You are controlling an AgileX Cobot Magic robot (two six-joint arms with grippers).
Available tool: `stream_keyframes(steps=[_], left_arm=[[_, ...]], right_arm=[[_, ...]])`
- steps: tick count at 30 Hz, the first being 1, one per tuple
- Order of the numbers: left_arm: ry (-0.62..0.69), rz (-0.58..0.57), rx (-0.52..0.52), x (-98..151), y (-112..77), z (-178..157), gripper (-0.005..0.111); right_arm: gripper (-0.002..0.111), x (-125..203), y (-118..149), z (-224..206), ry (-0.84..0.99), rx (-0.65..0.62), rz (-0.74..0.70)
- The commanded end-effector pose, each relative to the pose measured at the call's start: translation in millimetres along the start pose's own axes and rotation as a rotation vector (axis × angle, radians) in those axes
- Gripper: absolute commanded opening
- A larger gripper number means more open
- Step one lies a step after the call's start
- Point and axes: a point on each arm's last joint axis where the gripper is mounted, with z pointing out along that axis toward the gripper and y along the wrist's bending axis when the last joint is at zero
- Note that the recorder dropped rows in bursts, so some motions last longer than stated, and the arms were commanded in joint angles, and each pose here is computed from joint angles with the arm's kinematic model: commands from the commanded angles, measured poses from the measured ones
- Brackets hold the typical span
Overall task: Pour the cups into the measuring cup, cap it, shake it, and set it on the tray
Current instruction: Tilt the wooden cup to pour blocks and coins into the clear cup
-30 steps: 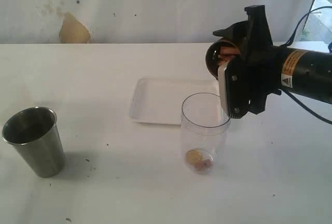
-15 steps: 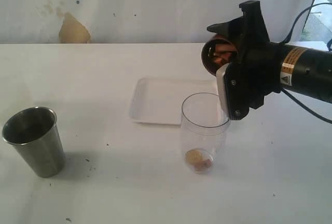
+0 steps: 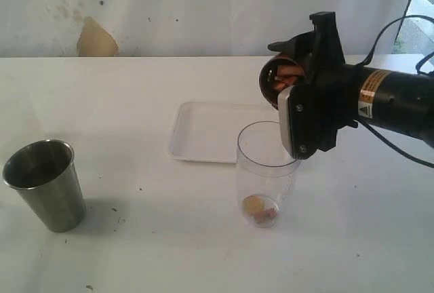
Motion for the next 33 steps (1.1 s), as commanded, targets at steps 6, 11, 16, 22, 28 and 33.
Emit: stream_keyframes(steps=[6, 11, 16, 22, 28, 33], left_arm=[[-0.009, 0.004, 0.006, -1.4, -0.6, -0.3, 0.052], [-0.009, 0.004, 0.006, -1.4, -0.6, -0.3, 0.052], [-0.009, 0.004, 0.006, -1.4, -0.6, -0.3, 0.052], [-0.009, 0.004, 0.006, -1.4, -0.6, -0.3, 0.052], [-0.009, 0.004, 0.006, -1.4, -0.6, -0.3, 0.052], [-0.009, 0.004, 0.006, -1.4, -0.6, -0.3, 0.052]], right_arm=[[0.000, 0.2, -0.6, 4.7, -0.016, 0.016, 0.005], [0.000, -0.2, -1.0, 4.6, -0.021, 0.021, -0.022], [0.000, -0.7, -1.5, 4.6, -0.026, 0.028, -0.001], [0.000, -0.3, -1.0, 4.6, -0.021, 0.022, -0.002], [0.000, -0.1, -0.7, 4.6, -0.019, 0.019, -0.002], [0.000, -0.2, -0.9, 4.6, -0.020, 0.020, -0.002]])
